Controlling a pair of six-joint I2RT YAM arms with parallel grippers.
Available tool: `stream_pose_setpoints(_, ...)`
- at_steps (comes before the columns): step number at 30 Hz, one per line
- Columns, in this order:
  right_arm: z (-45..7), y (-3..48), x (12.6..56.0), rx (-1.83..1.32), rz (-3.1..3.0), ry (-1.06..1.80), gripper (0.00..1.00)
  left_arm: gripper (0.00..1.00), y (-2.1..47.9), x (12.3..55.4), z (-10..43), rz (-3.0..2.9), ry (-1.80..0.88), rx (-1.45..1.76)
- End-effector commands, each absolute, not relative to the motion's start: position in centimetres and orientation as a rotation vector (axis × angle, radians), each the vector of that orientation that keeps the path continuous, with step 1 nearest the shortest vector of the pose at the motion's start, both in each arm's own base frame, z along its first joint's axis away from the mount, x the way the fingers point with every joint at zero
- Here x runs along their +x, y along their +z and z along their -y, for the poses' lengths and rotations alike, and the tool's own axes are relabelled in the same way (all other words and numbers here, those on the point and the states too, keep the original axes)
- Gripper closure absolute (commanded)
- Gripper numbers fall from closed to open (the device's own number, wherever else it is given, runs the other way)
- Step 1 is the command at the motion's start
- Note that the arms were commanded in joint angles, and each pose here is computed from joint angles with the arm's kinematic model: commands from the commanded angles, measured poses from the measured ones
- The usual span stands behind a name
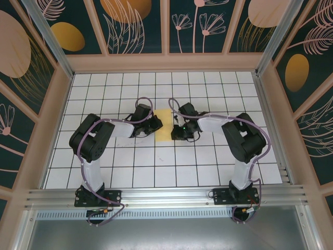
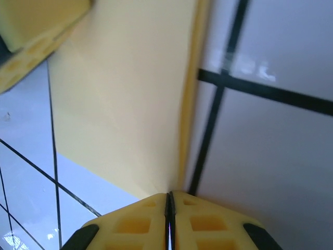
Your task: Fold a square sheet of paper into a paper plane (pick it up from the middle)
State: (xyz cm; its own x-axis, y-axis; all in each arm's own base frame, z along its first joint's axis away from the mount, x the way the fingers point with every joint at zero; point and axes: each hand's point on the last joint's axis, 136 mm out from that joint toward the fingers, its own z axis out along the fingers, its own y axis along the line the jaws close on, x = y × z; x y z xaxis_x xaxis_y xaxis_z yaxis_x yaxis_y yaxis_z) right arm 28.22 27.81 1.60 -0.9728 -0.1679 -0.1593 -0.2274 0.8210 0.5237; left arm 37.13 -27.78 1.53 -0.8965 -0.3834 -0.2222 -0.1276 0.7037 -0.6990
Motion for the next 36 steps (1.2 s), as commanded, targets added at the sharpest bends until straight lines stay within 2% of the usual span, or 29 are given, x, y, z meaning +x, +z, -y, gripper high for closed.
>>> stream_pose_setpoints(1,-25.6,1.3,27.2,-0.236,-2.950,0.828,0.90,0.92,-2.4,36.1,25.9,-2.660,-0.859,-0.446)
stream_pose_setpoints(6,-27.2,4.9,28.6,-0.269,-2.814,0.949,0.89,0.91,-0.5,36.7,26.8,-2.614,-0.935,-0.414)
stream_pose_setpoints(13,-28.8,7.7,32.9,-0.219,-2.649,0.960,0.85,0.86,7.7,38.6,28.6,-2.394,-1.116,-0.313)
stream_pose_setpoints(19,-30.0,7.6,35.4,-0.197,-2.613,0.958,0.78,0.83,8.1,37.9,28.1,-2.376,-1.134,-0.348)
stream_pose_setpoints(25,-29.8,6.9,35.6,-0.243,-2.603,0.914,0.59,0.82,7.4,37.1,26.9,-2.373,-1.102,-0.410)
stream_pose_setpoints(27,-30.3,6.7,35.2,-0.296,-2.606,0.950,0.55,0.82,7.2,36.9,26.6,-2.369,-1.104,-0.432)
stream_pose_setpoints(31,-30.8,5.6,35.1,-0.326,-2.631,0.972,0.59,0.80,6.9,36.2,26.3,-2.365,-1.123,-0.464)
stream_pose_setpoints(36,-31.4,4.9,35.1,-0.325,-2.636,1.022,0.72,0.77,6.7,35.7,26.8,-2.359,-1.199,-0.477)
